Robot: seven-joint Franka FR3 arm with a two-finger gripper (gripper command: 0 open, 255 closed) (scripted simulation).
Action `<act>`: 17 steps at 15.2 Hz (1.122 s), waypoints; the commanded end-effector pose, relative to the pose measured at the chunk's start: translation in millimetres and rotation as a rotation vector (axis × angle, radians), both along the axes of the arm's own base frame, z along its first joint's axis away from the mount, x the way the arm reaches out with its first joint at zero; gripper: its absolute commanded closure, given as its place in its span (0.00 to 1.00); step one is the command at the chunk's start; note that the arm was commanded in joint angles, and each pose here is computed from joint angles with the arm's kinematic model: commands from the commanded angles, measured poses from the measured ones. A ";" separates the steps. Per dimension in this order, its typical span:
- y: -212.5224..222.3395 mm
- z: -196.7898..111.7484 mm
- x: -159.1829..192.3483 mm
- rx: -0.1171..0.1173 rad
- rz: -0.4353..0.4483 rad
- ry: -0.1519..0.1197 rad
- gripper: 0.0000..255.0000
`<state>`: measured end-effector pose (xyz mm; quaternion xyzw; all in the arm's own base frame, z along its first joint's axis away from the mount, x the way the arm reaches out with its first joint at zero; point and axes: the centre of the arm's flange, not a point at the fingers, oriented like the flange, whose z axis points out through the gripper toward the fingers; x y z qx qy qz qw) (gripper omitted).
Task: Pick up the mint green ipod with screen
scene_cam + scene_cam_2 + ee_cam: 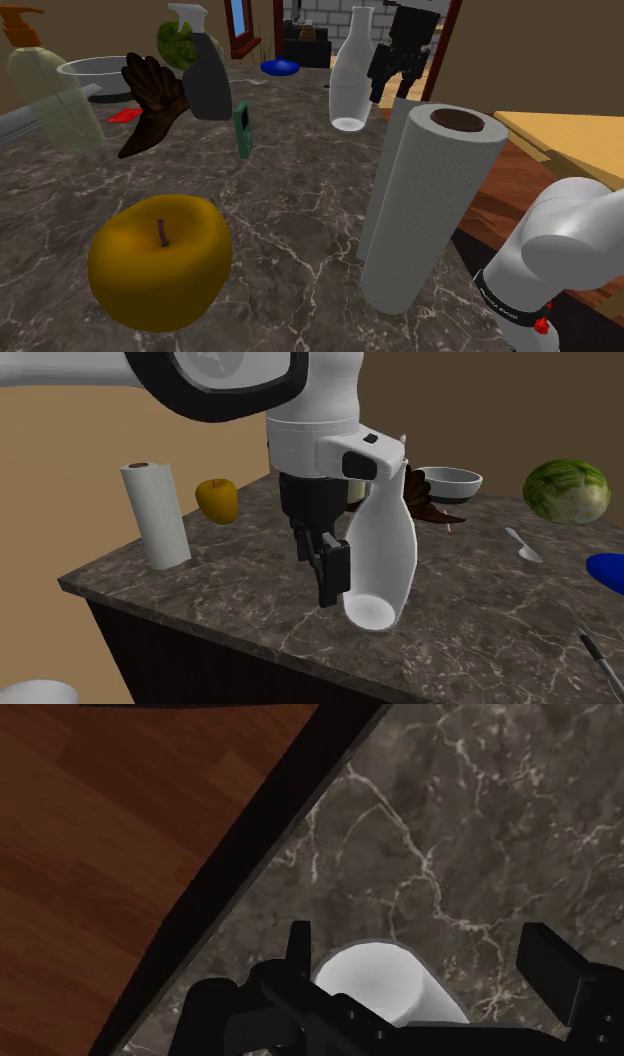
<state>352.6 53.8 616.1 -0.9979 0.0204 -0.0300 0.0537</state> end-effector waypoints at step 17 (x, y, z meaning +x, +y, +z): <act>206.1 11.1 113.8 -0.057 0.382 -0.070 0.00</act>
